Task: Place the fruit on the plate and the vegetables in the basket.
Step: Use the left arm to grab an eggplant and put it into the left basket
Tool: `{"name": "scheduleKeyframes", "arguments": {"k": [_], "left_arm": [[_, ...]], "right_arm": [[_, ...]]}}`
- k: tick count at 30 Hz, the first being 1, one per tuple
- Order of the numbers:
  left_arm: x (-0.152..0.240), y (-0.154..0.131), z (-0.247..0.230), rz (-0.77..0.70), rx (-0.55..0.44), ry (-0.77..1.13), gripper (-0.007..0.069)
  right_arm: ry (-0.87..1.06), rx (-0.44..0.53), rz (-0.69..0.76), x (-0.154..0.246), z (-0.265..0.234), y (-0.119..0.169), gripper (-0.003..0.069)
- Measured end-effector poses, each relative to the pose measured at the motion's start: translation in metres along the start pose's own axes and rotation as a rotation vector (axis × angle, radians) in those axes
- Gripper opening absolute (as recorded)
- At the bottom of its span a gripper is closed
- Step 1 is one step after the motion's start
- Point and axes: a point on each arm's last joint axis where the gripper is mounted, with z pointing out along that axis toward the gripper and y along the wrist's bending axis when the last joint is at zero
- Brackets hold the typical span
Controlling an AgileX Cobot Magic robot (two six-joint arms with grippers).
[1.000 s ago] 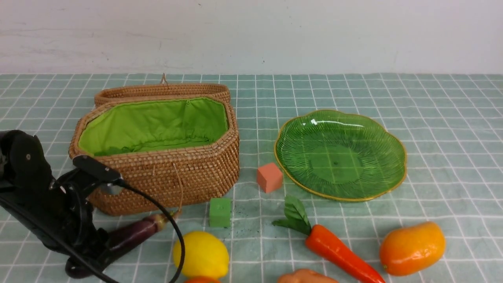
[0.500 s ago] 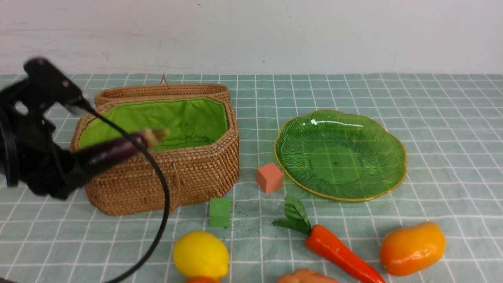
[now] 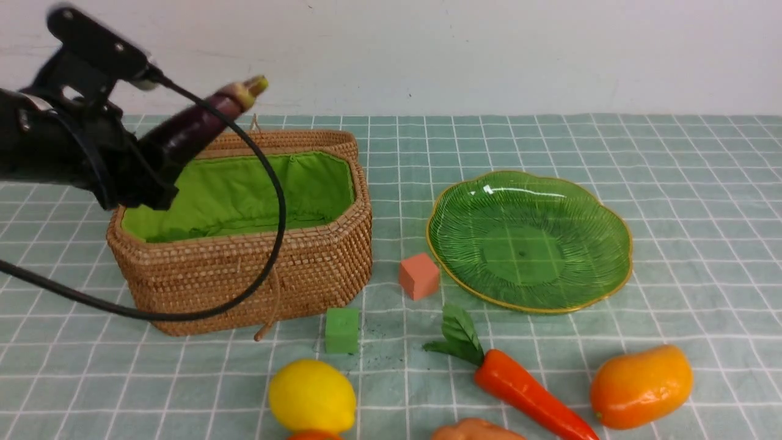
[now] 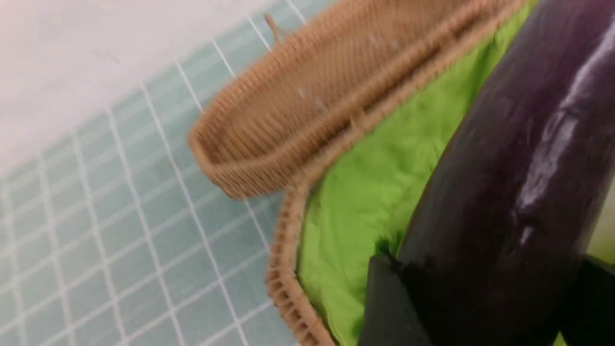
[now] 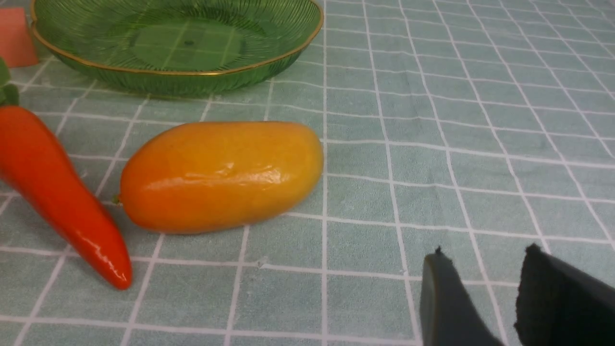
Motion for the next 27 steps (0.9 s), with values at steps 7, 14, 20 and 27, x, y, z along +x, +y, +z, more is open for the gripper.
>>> {"name": "scheduleKeyframes", "arguments": {"k": [7,14,20,27], "left_arm": [[0.017,-0.006,0.034,0.095,0.044,0.081,0.0420],[0.017,-0.005,0.035,0.107,0.042,0.078,0.0494],[0.015,-0.006,0.032,0.068,0.049,0.065,0.0556],[0.002,-0.007,-0.001,0.018,0.077,0.022,0.0557]], "right_arm": [[0.000,0.000,0.000,0.000,0.000,0.000,0.0240],[0.000,0.000,0.001,0.000,0.000,0.000,0.0240],[0.000,0.000,0.001,0.000,0.000,0.000,0.0240],[0.000,0.000,0.001,0.000,0.000,0.000,0.0240]]}}
